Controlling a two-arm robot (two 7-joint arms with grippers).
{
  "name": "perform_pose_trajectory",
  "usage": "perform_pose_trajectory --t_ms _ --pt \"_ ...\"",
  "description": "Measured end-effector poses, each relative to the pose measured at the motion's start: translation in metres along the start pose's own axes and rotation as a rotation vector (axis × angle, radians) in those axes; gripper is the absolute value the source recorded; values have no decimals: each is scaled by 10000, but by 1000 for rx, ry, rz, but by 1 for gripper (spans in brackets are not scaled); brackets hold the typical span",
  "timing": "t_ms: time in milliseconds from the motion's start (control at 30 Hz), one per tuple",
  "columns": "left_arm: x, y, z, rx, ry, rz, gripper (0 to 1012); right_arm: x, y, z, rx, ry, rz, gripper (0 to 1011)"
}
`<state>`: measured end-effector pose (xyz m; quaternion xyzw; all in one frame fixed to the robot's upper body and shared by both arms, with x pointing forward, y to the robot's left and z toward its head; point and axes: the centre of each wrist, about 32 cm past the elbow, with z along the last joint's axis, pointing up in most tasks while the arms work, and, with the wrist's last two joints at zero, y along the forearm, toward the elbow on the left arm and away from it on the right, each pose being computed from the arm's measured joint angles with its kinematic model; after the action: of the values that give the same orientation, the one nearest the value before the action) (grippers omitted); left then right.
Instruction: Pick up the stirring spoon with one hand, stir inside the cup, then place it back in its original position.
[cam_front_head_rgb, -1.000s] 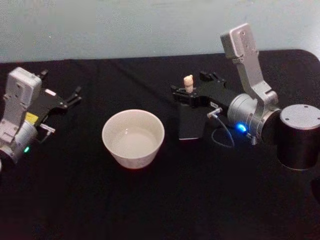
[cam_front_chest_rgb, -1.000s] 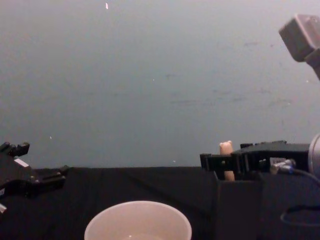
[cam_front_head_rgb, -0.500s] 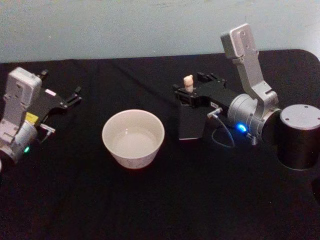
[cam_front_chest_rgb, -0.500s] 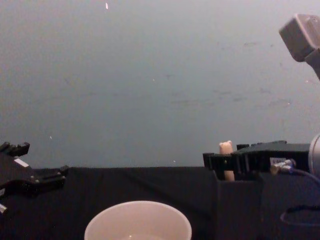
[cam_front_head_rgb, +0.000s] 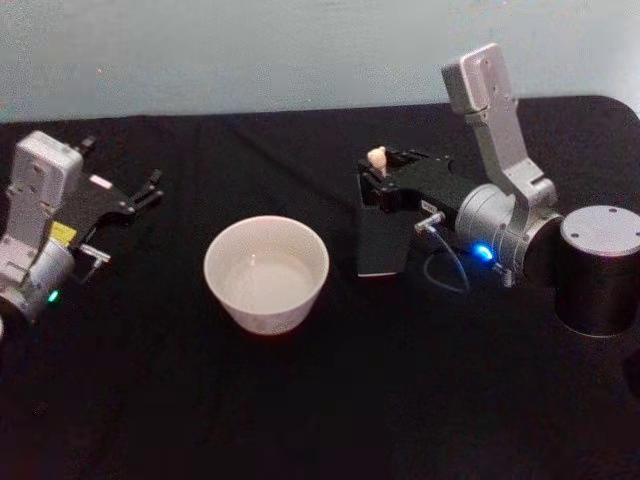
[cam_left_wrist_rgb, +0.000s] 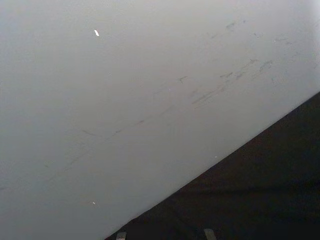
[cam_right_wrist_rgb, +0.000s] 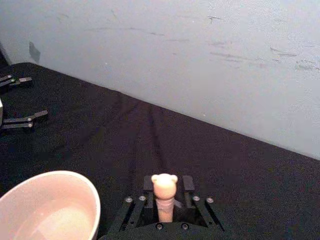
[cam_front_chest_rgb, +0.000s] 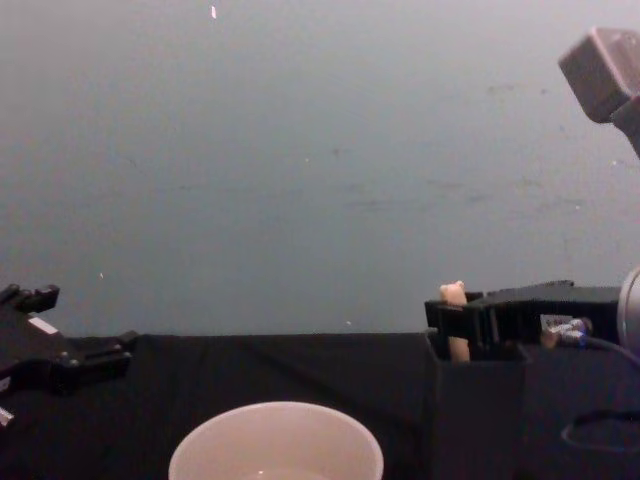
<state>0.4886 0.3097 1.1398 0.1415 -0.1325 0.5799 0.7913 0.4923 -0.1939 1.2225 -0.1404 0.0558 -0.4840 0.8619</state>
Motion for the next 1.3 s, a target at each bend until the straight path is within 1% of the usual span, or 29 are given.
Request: perform_pose_trajectory --t_ms 67,167,633,800,967,1067,1200,1300 --pt "0 0 0 0 0 0 1001 0 0 0 0 0 0 302" --pt "0 0 0 0 0 0 1001 0 0 0 0 0 0 235" --pt "0 0 0 0 0 0 1001 2 -15 -1 5 3 4 229" --pt "0 0 0 0 0 0 1001 11 -77 32 32 7 11 229" --pt "0 0 0 0 0 0 1001 27 -176 108 82 13 26 229" --pt "0 0 0 0 0 0 1001 41 -247 172 122 16 39 229" --pt "0 0 0 0 0 0 1001 56 -303 230 158 18 49 229" --pt "0 0 0 0 0 0 1001 71 -363 296 197 19 62 229"
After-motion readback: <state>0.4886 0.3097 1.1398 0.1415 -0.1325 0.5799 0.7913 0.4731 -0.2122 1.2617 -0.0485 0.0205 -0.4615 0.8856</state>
